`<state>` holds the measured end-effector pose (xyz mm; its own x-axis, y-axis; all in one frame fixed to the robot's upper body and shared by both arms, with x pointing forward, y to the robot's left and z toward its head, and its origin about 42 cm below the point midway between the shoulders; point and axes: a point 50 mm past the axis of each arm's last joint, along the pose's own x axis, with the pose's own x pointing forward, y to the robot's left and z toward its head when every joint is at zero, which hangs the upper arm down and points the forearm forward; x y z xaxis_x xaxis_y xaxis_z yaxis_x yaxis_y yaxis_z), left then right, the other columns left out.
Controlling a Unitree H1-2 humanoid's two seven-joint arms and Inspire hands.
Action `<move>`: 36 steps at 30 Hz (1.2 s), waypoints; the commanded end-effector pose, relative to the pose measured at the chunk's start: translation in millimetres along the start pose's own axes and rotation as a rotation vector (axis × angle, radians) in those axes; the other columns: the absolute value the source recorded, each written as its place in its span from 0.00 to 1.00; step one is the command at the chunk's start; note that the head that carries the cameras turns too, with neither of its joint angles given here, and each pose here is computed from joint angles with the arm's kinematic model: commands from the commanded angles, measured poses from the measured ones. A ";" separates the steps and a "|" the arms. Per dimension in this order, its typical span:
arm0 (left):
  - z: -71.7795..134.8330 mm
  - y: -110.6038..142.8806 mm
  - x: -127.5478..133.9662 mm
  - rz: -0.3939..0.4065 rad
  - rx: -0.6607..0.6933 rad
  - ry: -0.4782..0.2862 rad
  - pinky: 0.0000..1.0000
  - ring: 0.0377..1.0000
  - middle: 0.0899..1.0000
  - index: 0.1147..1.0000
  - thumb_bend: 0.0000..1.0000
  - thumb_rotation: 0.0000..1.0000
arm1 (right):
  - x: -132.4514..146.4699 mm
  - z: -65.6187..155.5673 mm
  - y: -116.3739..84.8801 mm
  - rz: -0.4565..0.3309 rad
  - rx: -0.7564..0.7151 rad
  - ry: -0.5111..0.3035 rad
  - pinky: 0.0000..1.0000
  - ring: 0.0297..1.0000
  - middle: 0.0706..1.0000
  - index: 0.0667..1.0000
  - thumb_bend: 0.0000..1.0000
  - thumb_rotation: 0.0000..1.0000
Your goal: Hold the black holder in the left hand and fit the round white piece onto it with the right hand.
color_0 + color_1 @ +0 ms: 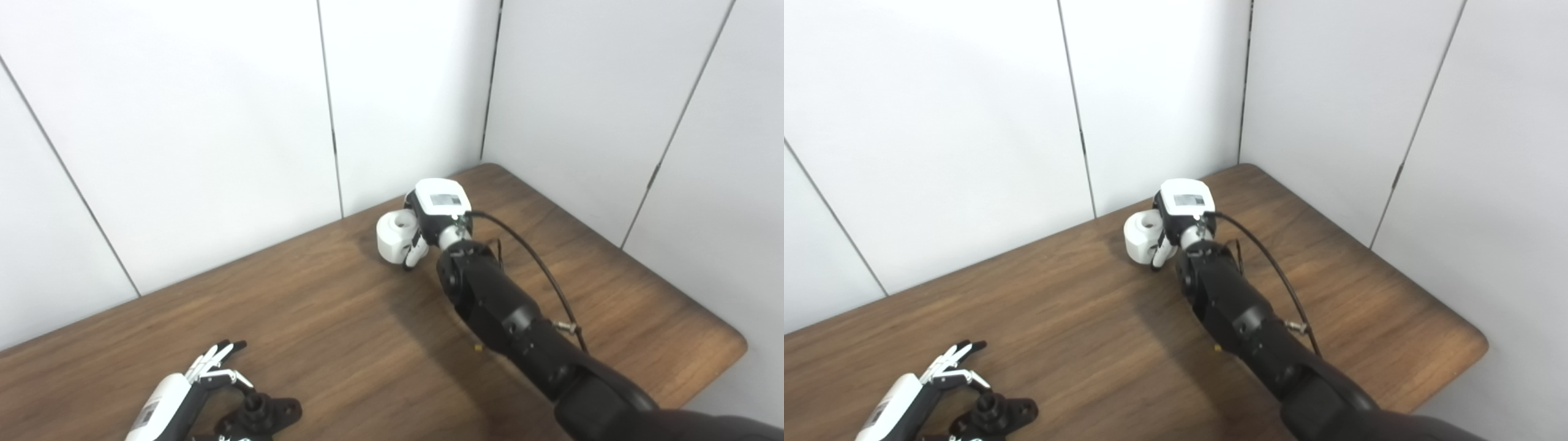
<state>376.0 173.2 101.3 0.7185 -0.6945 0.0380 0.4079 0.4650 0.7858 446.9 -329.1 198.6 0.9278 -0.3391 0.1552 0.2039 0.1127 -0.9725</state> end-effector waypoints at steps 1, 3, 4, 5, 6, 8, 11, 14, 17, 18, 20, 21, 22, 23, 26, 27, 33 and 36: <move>-19.3 -67.2 -51.1 -0.115 -0.094 0.144 1.00 1.00 0.95 0.42 0.52 0.05 | 8.5 8.8 -13.2 -0.061 0.019 -0.005 0.72 0.73 0.70 0.45 0.52 0.14; -18.9 -67.5 -50.5 -0.114 -0.092 0.139 1.00 1.00 0.95 0.42 0.52 0.05 | 9.8 11.3 -17.0 -0.072 0.016 -0.007 0.72 0.73 0.70 0.45 0.52 0.14; -18.7 -67.8 -50.2 -0.112 -0.093 0.138 1.00 1.00 0.95 0.42 0.52 0.05 | 10.4 12.1 -18.8 -0.075 0.015 -0.009 0.72 0.73 0.71 0.45 0.52 0.14; -18.6 -68.1 -50.0 -0.110 -0.097 0.137 1.00 1.00 0.95 0.42 0.52 0.05 | 11.2 12.8 -20.6 -0.079 0.016 -0.013 0.73 0.73 0.71 0.45 0.52 0.14; -18.5 -68.3 -49.7 -0.110 -0.097 0.137 1.00 1.00 0.95 0.42 0.52 0.05 | 12.1 13.7 -23.5 -0.083 0.017 -0.018 0.72 0.73 0.71 0.45 0.52 0.14; -18.1 -68.7 -49.1 -0.111 -0.098 0.138 1.00 1.00 0.94 0.42 0.52 0.05 | 13.3 15.7 -29.3 -0.090 0.025 -0.030 0.73 0.73 0.71 0.45 0.52 0.14; -17.0 -68.9 -47.8 -0.109 -0.099 0.135 1.00 1.00 0.94 0.42 0.52 0.05 | 13.7 19.1 -37.4 -0.107 0.034 -0.061 0.73 0.72 0.70 0.45 0.52 0.14; -16.3 -68.8 -46.1 -0.100 -0.100 0.135 1.00 1.00 0.94 0.42 0.52 0.05 | 13.5 24.1 -49.6 -0.109 0.086 -0.103 0.75 0.74 0.71 0.45 0.52 0.14; -13.9 -68.4 -43.6 -0.097 -0.094 0.143 1.00 1.00 0.94 0.42 0.52 0.05 | 9.7 30.3 -65.0 -0.082 0.133 -0.162 0.72 0.74 0.70 0.44 0.52 0.14; -12.8 -68.0 -42.4 -0.093 -0.092 0.145 1.00 1.00 0.95 0.42 0.52 0.05 | 7.0 33.9 -71.8 -0.064 0.143 -0.184 0.70 0.74 0.70 0.44 0.52 0.14; -10.5 -67.3 -39.6 -0.083 -0.087 0.147 1.00 1.00 0.94 0.42 0.52 0.05 | 1.9 39.8 -83.0 -0.031 0.150 -0.214 0.69 0.76 0.72 0.44 0.52 0.14; -9.2 -67.2 -37.7 -0.080 -0.085 0.149 1.00 1.00 0.94 0.42 0.52 0.06 | -1.2 43.4 -89.2 -0.016 0.159 -0.227 0.69 0.76 0.72 0.44 0.52 0.14; -7.9 -67.4 -35.7 -0.081 -0.081 0.151 1.00 1.00 0.94 0.42 0.52 0.06 | -4.9 47.5 -95.5 -0.001 0.171 -0.245 0.68 0.76 0.73 0.44 0.52 0.14; -6.8 -67.7 -34.0 -0.083 -0.076 0.153 1.00 1.00 0.94 0.42 0.52 0.05 | -8.9 51.2 -101.0 0.011 0.177 -0.264 0.67 0.76 0.73 0.44 0.52 0.14; -2.9 -70.3 -28.9 -0.091 -0.065 0.159 1.00 1.00 0.95 0.42 0.52 0.05 | -21.5 59.5 -112.4 0.028 0.175 -0.318 0.67 0.77 0.73 0.44 0.52 0.14; -1.5 -71.5 -27.1 -0.092 -0.063 0.161 1.00 1.00 0.95 0.42 0.52 0.05 | -25.3 61.1 -115.5 0.032 0.177 -0.332 0.67 0.77 0.73 0.44 0.52 0.14; 8.2 -77.3 -15.2 -0.088 -0.063 0.161 1.00 1.00 0.95 0.42 0.52 0.06 | -42.7 66.6 -129.4 0.051 0.178 -0.404 0.68 0.77 0.73 0.44 0.52 0.14; 13.4 -78.3 -8.6 -0.086 -0.065 0.164 1.00 1.00 0.95 0.42 0.52 0.06 | -50.7 68.9 -133.0 0.057 0.171 -0.445 0.66 0.76 0.72 0.44 0.52 0.14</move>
<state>370.7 146.4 101.3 0.7553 -0.6547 0.0286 0.3853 0.4789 0.7888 396.5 -261.6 307.2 0.9896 0.0819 0.1185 0.0881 0.3063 -0.9479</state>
